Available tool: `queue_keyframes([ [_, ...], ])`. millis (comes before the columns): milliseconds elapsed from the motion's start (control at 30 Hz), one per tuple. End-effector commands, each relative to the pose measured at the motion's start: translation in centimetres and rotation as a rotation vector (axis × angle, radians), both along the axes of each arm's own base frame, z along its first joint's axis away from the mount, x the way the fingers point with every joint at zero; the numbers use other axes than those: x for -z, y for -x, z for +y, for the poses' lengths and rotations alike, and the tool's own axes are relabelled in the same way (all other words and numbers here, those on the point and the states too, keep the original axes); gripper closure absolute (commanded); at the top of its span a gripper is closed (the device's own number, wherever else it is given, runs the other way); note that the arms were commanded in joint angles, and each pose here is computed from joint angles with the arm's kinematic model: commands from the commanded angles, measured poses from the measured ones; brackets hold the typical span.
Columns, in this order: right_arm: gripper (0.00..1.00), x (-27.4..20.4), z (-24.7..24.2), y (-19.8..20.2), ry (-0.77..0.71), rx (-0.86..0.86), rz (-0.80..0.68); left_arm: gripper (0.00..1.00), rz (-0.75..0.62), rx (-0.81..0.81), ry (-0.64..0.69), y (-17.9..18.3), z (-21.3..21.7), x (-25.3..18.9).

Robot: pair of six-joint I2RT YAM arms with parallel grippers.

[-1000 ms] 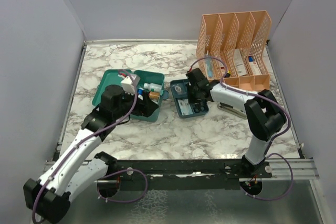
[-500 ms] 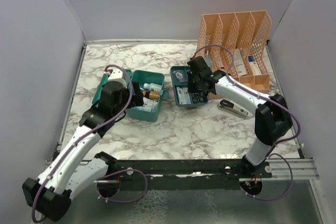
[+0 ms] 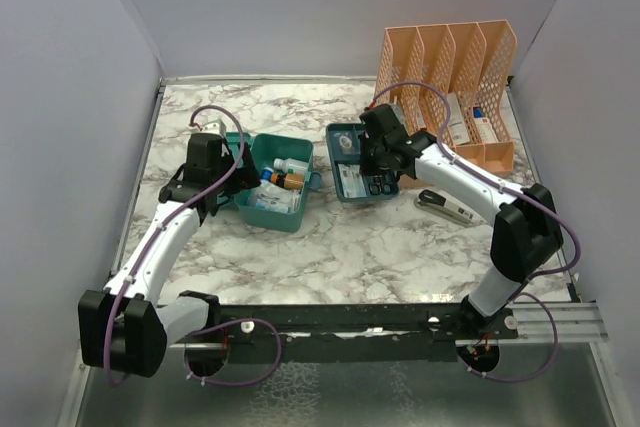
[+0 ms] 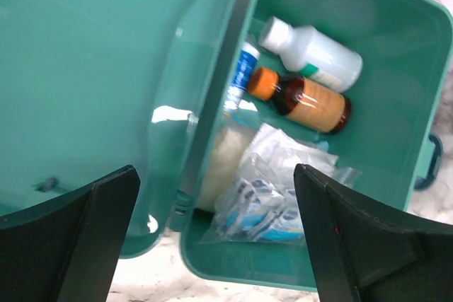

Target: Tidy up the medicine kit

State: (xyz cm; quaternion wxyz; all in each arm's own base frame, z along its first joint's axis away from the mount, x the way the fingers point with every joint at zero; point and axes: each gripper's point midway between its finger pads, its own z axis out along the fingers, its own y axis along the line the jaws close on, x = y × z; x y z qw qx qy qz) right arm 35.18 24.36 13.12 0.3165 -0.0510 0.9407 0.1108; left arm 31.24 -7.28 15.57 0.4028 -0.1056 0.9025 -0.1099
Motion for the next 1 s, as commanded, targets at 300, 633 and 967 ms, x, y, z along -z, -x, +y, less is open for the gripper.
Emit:
queue_keyframes([
  [300,0.99,-4.5,0.5,-1.1,-0.013,-0.013,-0.1,0.35,-0.039,0.324,0.277,2.0,-6.6,-1.1],
  [633,0.99,-6.5,3.2,-1.8,0.016,-0.036,-0.136,0.42,-0.071,0.51,0.4,3.8,-9.5,-1.7],
  [967,0.99,-6.9,8.6,-1.6,0.06,-0.087,-0.146,0.33,-0.2,0.097,0.163,1.9,-2.3,-3.0],
])
